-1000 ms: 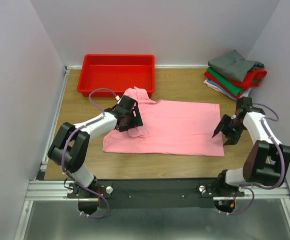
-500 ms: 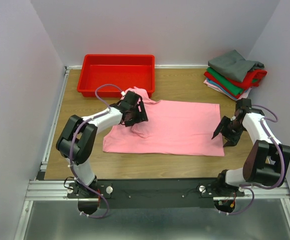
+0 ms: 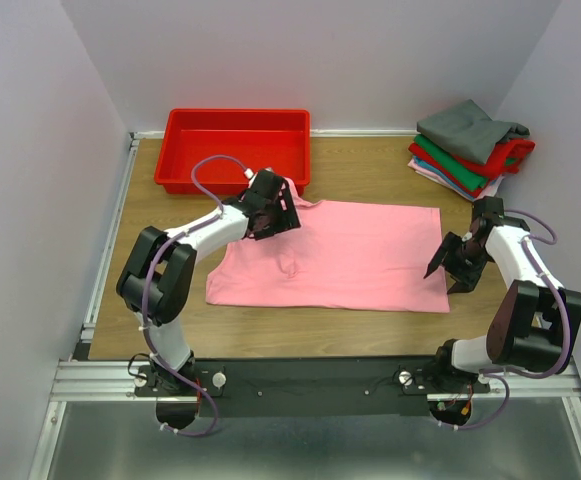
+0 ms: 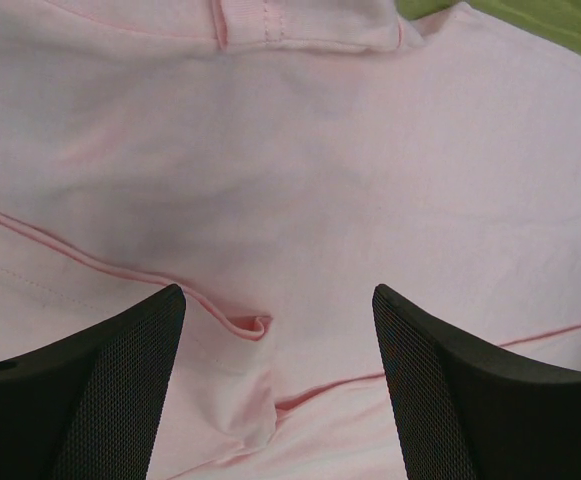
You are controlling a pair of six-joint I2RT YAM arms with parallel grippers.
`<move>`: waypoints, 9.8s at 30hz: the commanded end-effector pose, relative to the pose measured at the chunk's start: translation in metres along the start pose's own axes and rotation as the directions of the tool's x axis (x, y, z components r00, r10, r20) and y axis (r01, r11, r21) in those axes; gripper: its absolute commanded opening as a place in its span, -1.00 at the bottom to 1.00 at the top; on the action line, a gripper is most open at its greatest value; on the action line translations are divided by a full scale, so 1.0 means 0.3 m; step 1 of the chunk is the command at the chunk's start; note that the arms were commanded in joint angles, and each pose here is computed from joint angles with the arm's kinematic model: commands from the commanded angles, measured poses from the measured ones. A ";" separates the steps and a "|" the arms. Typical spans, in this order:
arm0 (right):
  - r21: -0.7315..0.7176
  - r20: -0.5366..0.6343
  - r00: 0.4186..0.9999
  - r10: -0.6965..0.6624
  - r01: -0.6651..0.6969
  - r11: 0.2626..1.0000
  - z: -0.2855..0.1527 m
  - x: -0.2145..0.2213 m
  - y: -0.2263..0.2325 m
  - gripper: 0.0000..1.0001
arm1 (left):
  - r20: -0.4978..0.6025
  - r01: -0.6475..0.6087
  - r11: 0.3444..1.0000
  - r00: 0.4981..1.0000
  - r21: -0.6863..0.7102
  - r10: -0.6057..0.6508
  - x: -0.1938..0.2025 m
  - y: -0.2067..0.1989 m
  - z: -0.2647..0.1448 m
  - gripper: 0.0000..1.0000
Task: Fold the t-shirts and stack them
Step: Fold the tshirt
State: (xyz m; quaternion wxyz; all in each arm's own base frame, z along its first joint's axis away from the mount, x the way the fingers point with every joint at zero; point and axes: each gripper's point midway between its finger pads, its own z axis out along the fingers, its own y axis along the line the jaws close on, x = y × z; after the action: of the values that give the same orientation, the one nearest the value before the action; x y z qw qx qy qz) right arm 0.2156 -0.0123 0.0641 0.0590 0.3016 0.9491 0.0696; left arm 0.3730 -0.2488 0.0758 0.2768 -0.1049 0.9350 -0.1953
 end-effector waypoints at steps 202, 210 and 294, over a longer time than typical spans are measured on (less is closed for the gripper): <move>-0.043 0.322 0.941 -0.107 0.127 0.991 0.020 -0.658 0.211 -0.97 | 0.138 0.038 0.999 0.990 0.007 -0.039 -0.427 0.110 -0.131 -1.00; 0.032 0.337 0.934 -0.121 0.117 0.993 0.004 -0.577 0.131 -0.97 | 0.098 0.079 0.995 0.992 0.065 -0.085 -0.307 0.117 -0.231 -1.00; 0.015 0.180 0.984 -0.019 0.016 1.000 0.214 -0.448 0.092 -0.05 | 0.008 0.015 0.987 1.000 -0.157 -0.014 -0.241 0.345 0.151 -0.14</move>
State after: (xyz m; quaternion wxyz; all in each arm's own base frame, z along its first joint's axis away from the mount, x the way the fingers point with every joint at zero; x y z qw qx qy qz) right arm 0.3566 -0.0626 0.0304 0.1625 0.2907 0.9423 0.0355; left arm 0.4413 -0.1535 0.0350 0.2581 -0.1302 0.9481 -0.1327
